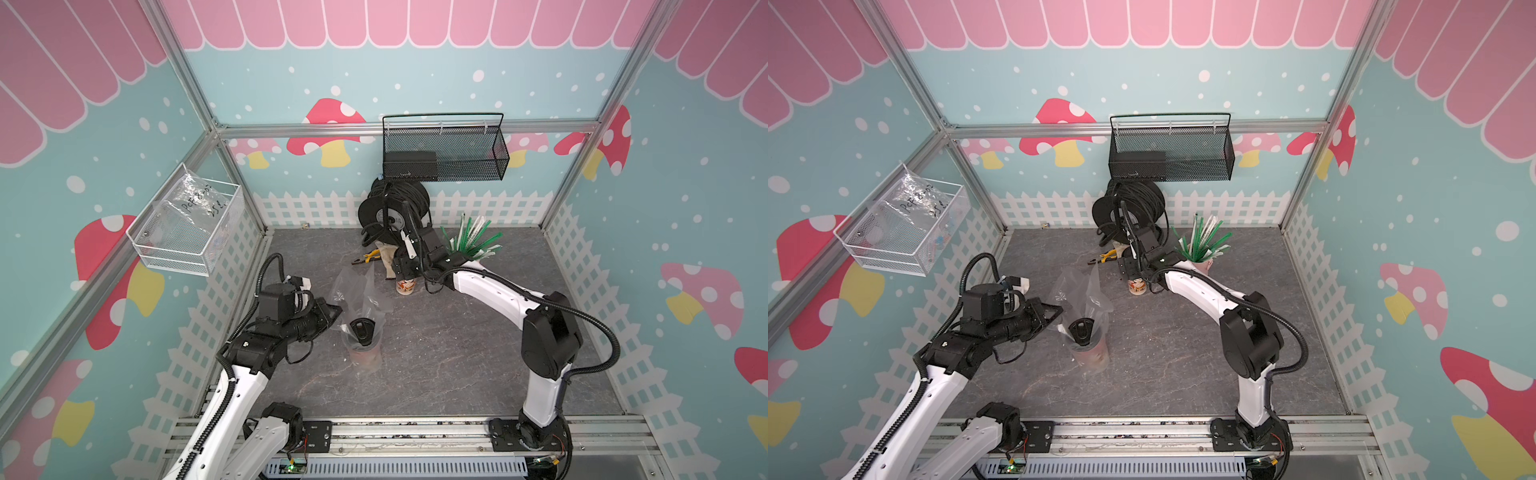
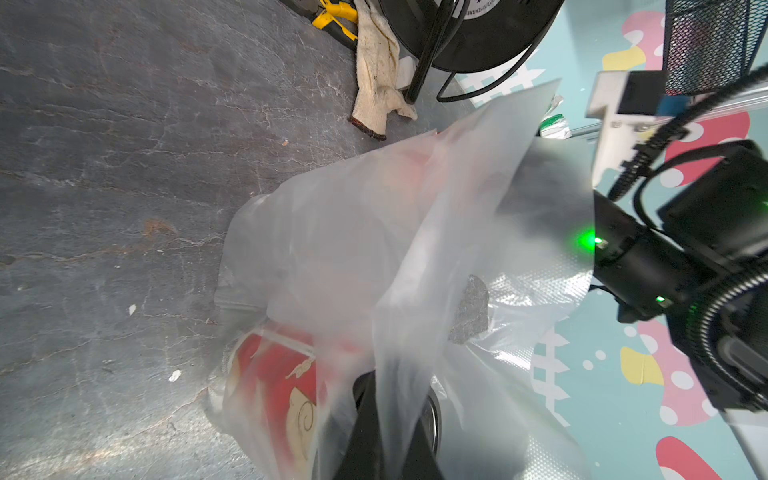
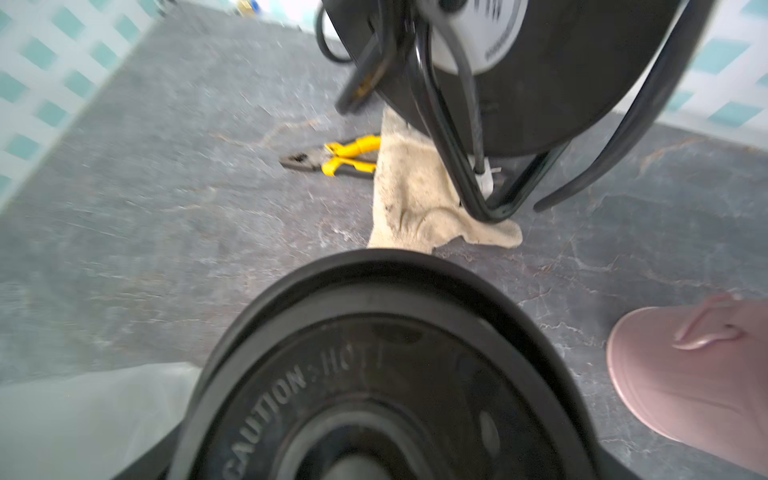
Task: Pack milk tea into plastic carrier bags
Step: Pick up the milk tea cup at the center of the board.
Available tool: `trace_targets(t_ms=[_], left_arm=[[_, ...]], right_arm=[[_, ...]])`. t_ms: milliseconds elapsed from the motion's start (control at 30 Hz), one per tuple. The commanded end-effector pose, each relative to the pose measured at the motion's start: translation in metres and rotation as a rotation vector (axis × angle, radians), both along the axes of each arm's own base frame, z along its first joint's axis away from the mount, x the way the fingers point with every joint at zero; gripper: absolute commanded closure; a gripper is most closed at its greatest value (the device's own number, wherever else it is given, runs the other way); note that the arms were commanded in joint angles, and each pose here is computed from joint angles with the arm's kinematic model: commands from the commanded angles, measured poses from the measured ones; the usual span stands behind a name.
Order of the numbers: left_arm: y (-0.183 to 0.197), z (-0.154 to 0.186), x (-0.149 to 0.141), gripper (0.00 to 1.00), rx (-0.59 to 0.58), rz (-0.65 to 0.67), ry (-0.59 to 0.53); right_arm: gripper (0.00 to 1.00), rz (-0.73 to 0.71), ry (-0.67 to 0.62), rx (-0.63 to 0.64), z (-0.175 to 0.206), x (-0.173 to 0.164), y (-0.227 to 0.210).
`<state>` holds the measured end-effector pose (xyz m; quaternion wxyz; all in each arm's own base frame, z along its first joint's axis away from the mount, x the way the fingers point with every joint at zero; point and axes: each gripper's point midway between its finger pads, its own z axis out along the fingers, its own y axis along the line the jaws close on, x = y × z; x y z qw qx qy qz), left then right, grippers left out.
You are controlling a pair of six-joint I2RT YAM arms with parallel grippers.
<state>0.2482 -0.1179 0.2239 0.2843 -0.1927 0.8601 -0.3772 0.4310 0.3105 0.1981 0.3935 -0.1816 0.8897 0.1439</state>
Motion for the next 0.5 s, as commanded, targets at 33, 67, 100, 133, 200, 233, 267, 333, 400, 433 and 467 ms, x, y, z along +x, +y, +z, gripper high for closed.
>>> trace_targets(t_ms=[33,67,100,133,200,233,267,333,400,433,467], left_arm=[[0.0,0.011,0.001,1.0,-0.005,-0.005,-0.025],[0.0,0.012,0.001,1.0,-0.006,-0.007,-0.026],[0.0,0.013,0.001,1.0,-0.007,-0.008,-0.027],[-0.001,0.014,0.002,1.0,-0.008,-0.009,-0.03],[-0.001,0.015,0.002,1.0,-0.007,-0.008,-0.035],[0.0,0.016,0.003,1.0,-0.006,-0.007,-0.037],[0.0,0.016,0.003,1.0,-0.006,-0.008,-0.037],[-0.001,0.015,0.004,1.0,-0.005,-0.009,-0.033],[-0.002,0.014,0.004,1.0,-0.007,-0.013,-0.029],[-0.001,0.013,0.004,1.0,-0.007,-0.013,-0.029],[-0.002,0.013,0.004,1.0,-0.007,-0.014,-0.029]], right_arm=[[0.17,0.078,-0.079,0.096,0.068,-0.025,0.0],[0.18,0.099,-0.094,0.11,0.082,-0.034,0.0],[0.19,0.116,-0.116,0.119,0.096,-0.044,0.001],[0.19,0.129,-0.139,0.124,0.108,-0.052,0.003],[0.19,0.154,-0.201,0.125,0.139,-0.069,0.006],[0.19,0.158,-0.223,0.122,0.149,-0.075,0.008],[0.18,0.161,-0.247,0.123,0.164,-0.081,0.011],[0.19,0.176,-0.282,0.119,0.186,-0.091,0.018],[0.2,0.195,-0.322,0.116,0.207,-0.099,0.029],[0.21,0.214,-0.333,0.117,0.213,-0.102,0.035],[0.21,0.225,-0.345,0.122,0.221,-0.105,0.041]])
